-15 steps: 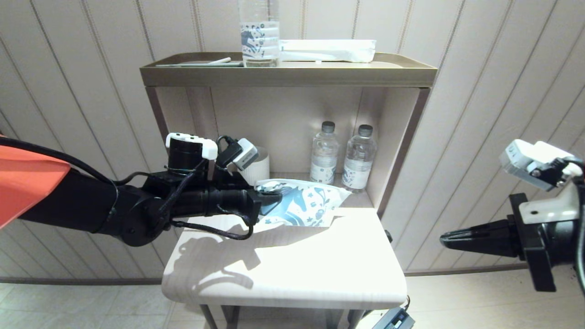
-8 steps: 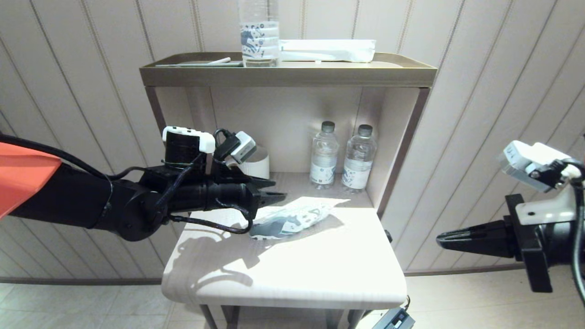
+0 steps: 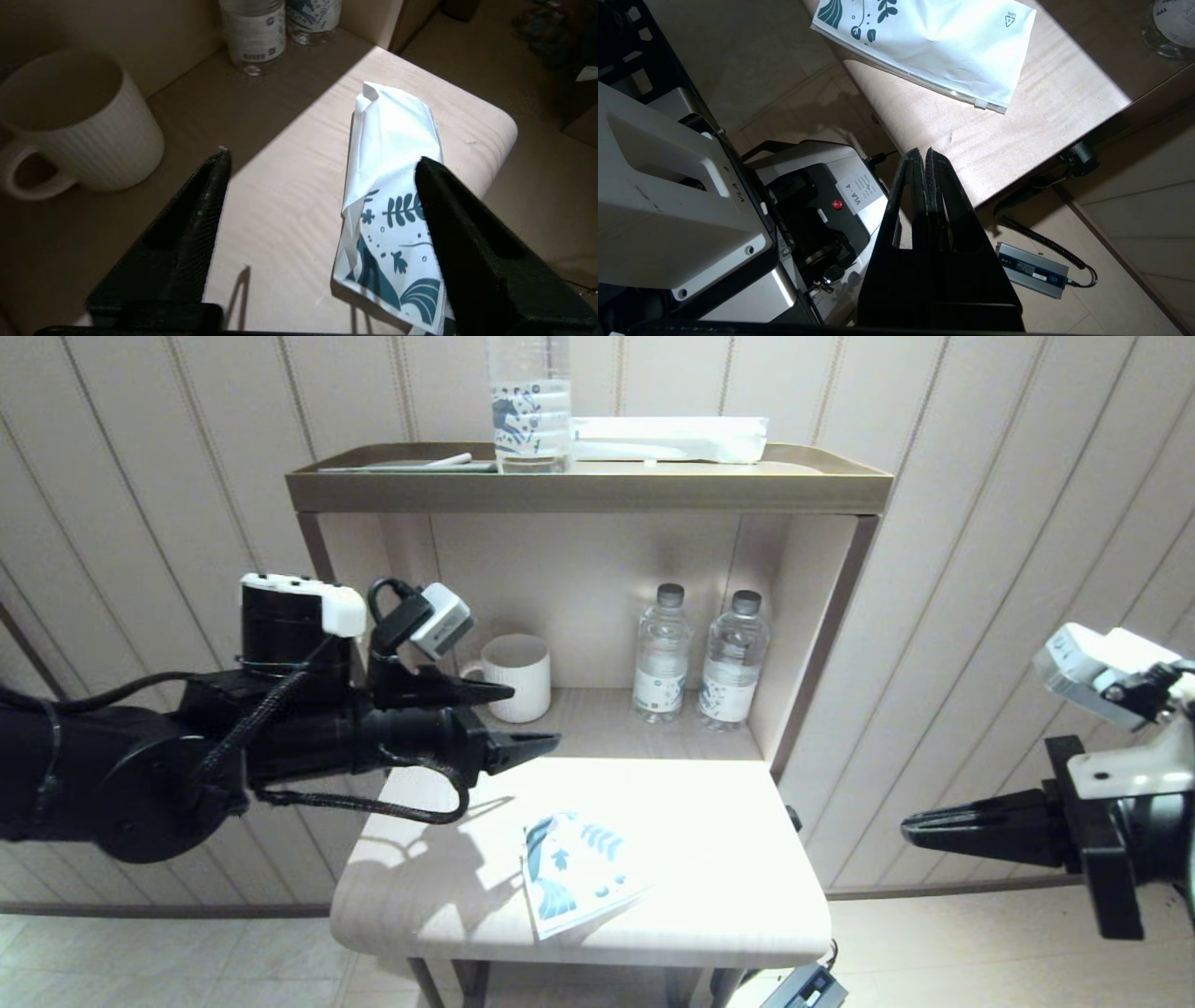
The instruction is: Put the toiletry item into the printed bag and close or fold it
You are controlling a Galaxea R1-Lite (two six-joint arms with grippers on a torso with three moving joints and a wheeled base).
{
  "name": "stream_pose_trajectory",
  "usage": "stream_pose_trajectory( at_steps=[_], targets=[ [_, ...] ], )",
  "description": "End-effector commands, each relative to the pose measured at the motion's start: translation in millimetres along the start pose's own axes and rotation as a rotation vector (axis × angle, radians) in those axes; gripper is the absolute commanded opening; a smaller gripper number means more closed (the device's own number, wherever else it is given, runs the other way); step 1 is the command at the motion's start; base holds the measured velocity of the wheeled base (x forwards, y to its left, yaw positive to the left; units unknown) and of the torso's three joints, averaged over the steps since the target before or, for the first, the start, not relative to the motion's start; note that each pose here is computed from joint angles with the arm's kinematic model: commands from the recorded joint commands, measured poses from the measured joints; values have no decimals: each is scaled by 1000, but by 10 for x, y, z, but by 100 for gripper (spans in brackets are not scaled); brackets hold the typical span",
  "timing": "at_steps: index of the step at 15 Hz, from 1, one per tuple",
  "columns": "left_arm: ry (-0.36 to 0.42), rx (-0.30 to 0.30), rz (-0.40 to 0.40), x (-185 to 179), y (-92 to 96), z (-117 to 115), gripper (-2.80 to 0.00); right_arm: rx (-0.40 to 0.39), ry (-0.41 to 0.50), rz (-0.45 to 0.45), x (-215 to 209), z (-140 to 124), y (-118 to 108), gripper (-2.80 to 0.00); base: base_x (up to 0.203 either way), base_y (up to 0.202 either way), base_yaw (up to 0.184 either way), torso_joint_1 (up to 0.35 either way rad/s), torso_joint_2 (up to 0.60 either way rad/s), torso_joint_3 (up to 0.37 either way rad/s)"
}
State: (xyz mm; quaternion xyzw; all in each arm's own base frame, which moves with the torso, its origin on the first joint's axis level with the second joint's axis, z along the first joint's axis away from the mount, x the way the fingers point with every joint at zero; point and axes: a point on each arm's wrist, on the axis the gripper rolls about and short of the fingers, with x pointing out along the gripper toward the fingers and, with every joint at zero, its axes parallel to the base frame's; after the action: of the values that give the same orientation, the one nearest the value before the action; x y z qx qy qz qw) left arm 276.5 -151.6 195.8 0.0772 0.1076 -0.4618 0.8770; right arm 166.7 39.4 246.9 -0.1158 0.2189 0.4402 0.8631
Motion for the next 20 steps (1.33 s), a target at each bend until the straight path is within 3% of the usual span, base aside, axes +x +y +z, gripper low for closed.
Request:
stream_pose_trajectory(
  at_steps=[1,5,7,10,13,16,18,20],
  targets=[
    [-34,18,54,-317,-85,77,-280,-2,-6,-1,-27,1,22,-280,0,0,0,0,0,0],
    [-28,14,133,-729,-242,81,-280,-10,-35,-14,-154,2,138,-280,0,0,0,0,0,0],
    [-11,10,226,-1012,-384,59,-280,18,-53,-31,-262,-32,242,-280,0,0,0,0,0,0],
    [11,-25,416,-1509,-609,-151,-280,119,-18,-112,-479,-256,389,-280,0,0,0,0,0,0],
    [10,-52,606,-2096,-900,-342,-280,209,37,-149,-651,-535,680,-280,0,0,0,0,0,0],
    [97,-111,752,-2604,-1294,-615,-280,293,178,-215,-709,-726,846,-280,0,0,0,0,0,0],
    [68,-176,923,-2818,-1516,-765,-280,312,214,-326,-779,-795,941,-280,0,0,0,0,0,0],
    [56,-202,1054,-2879,-1694,-954,-280,330,198,-434,-846,-858,1048,-280,0,0,0,0,0,0]
  ],
)
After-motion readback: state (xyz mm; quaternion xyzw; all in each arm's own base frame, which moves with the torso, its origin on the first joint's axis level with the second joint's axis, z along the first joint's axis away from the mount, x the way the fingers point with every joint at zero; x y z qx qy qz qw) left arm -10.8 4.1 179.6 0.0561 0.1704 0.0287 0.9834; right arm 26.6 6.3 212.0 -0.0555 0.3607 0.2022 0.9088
